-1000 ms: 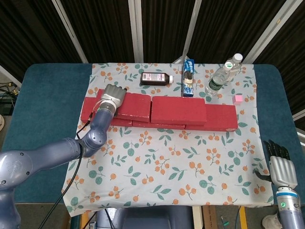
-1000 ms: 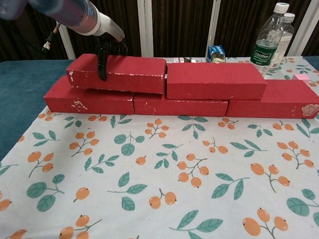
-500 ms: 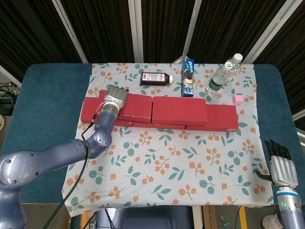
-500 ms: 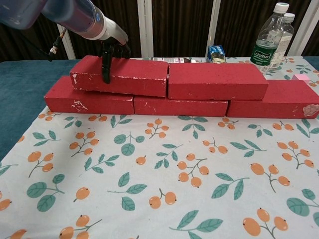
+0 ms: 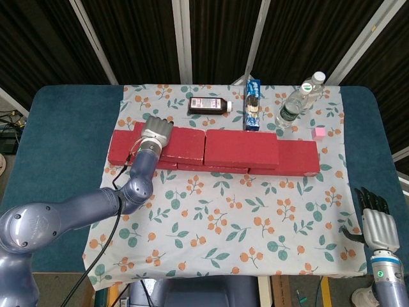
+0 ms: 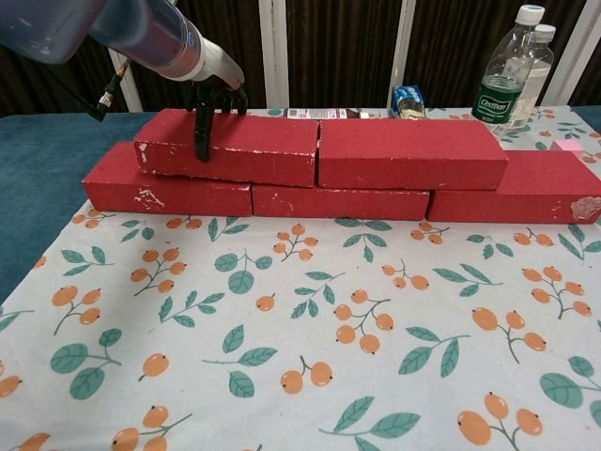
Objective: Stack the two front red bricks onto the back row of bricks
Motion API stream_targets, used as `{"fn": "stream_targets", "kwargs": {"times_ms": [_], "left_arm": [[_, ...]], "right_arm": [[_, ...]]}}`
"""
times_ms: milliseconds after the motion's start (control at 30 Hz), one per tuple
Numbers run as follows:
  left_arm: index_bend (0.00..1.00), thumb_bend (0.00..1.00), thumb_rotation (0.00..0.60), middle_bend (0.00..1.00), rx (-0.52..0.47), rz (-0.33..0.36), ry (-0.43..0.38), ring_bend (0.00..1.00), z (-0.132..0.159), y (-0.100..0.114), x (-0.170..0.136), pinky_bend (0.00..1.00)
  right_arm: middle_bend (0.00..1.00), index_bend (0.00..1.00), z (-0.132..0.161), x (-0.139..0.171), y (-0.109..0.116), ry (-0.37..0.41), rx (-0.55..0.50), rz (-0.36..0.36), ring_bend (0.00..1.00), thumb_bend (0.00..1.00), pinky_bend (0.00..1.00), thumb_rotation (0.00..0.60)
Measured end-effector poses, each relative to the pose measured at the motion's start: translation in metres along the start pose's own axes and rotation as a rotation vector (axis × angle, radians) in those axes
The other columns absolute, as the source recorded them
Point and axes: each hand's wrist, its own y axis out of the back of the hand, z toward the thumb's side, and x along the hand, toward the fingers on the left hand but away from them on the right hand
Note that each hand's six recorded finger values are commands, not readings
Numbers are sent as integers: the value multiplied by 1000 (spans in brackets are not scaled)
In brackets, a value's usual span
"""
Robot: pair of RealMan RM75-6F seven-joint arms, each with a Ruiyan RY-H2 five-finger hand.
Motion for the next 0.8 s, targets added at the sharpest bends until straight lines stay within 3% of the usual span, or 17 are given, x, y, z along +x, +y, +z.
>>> {"fn": "stream_targets", "kwargs": {"times_ms": [400, 800], "left_arm": [[258, 0, 600, 444, 3, -8, -4, 285, 9, -2, -1, 266], [133, 0, 600, 260, 24, -22, 18, 178, 9, -1, -6, 253]], "right_arm": [[0, 0, 0, 0, 0, 1, -3, -2, 0, 235, 0, 600], [0, 0, 1, 0, 0, 2, -2, -6, 0, 234, 0, 600]]}}
